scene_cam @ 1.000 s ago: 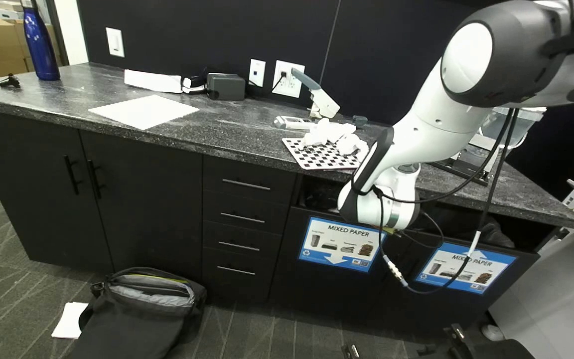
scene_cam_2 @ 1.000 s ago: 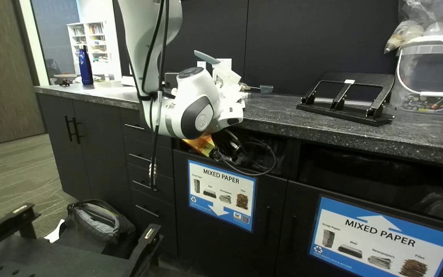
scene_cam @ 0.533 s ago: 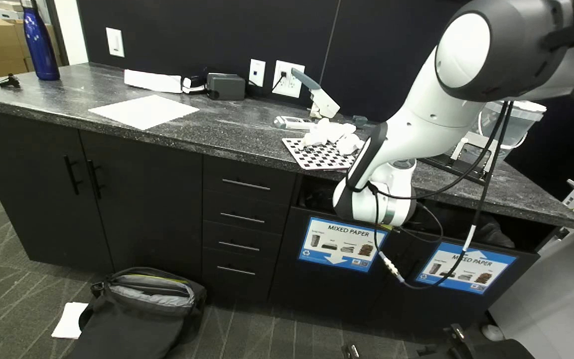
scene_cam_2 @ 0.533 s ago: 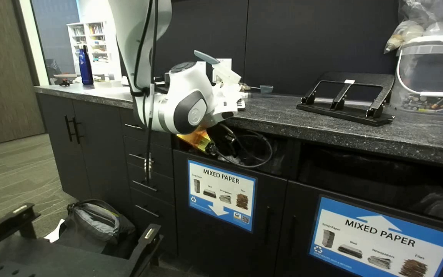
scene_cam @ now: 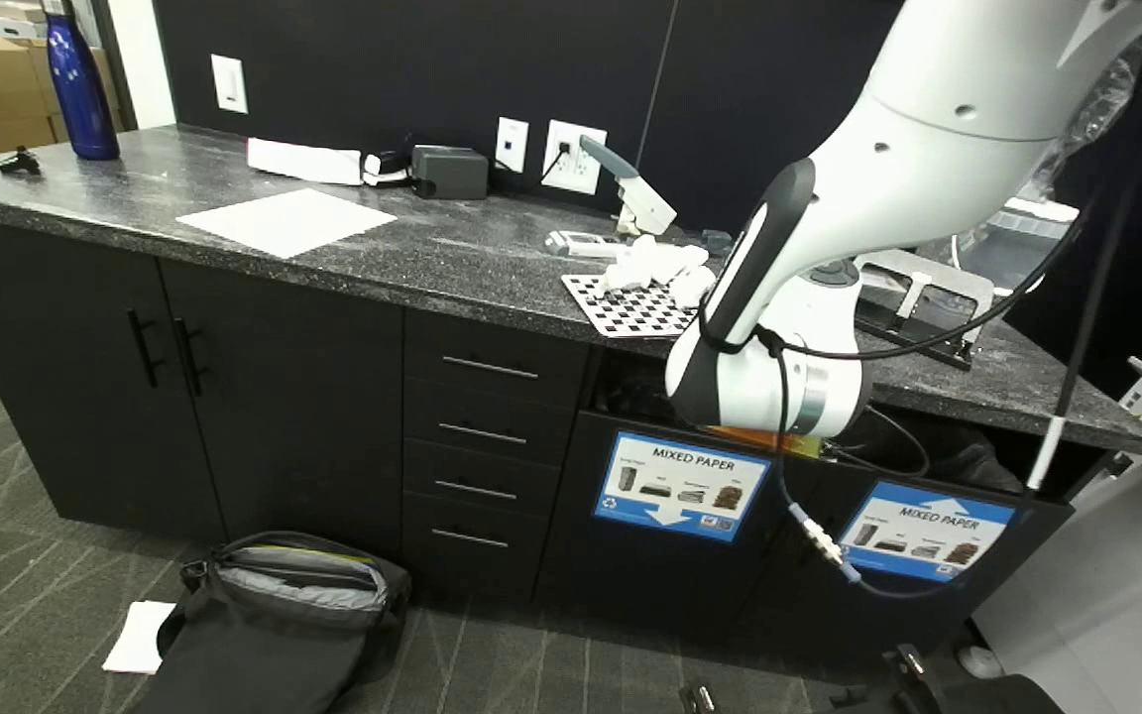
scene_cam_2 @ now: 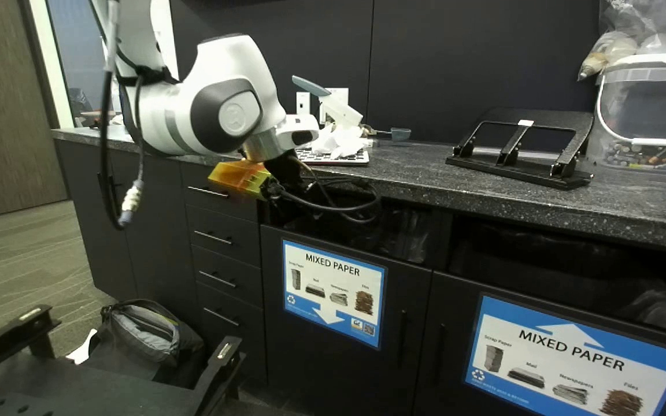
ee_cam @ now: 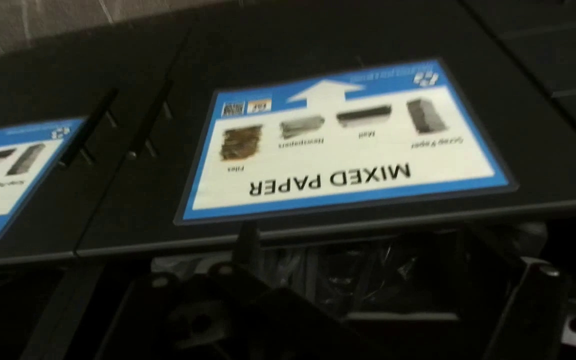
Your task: Put the papers in the bin to the left
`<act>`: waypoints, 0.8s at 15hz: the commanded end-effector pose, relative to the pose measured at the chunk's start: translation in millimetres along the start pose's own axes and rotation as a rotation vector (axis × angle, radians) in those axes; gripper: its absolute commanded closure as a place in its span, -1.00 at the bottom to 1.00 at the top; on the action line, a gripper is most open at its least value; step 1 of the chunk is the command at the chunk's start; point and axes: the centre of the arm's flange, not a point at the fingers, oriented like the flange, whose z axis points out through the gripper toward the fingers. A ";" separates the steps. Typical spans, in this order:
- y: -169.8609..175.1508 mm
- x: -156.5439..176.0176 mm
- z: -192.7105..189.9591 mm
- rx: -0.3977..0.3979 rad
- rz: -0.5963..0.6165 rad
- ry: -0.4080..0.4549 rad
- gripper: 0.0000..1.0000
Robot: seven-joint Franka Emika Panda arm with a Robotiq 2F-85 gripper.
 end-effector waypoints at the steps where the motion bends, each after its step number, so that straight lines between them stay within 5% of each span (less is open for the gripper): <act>1: -8.5 -9.5 -86.7 0.036 -0.111 -0.172 -1.00; 6: -22.1 26.5 -147.4 0.048 -0.289 -0.222 -1.00; 12: -35.7 136.7 -184.8 0.069 -0.371 -0.153 -1.00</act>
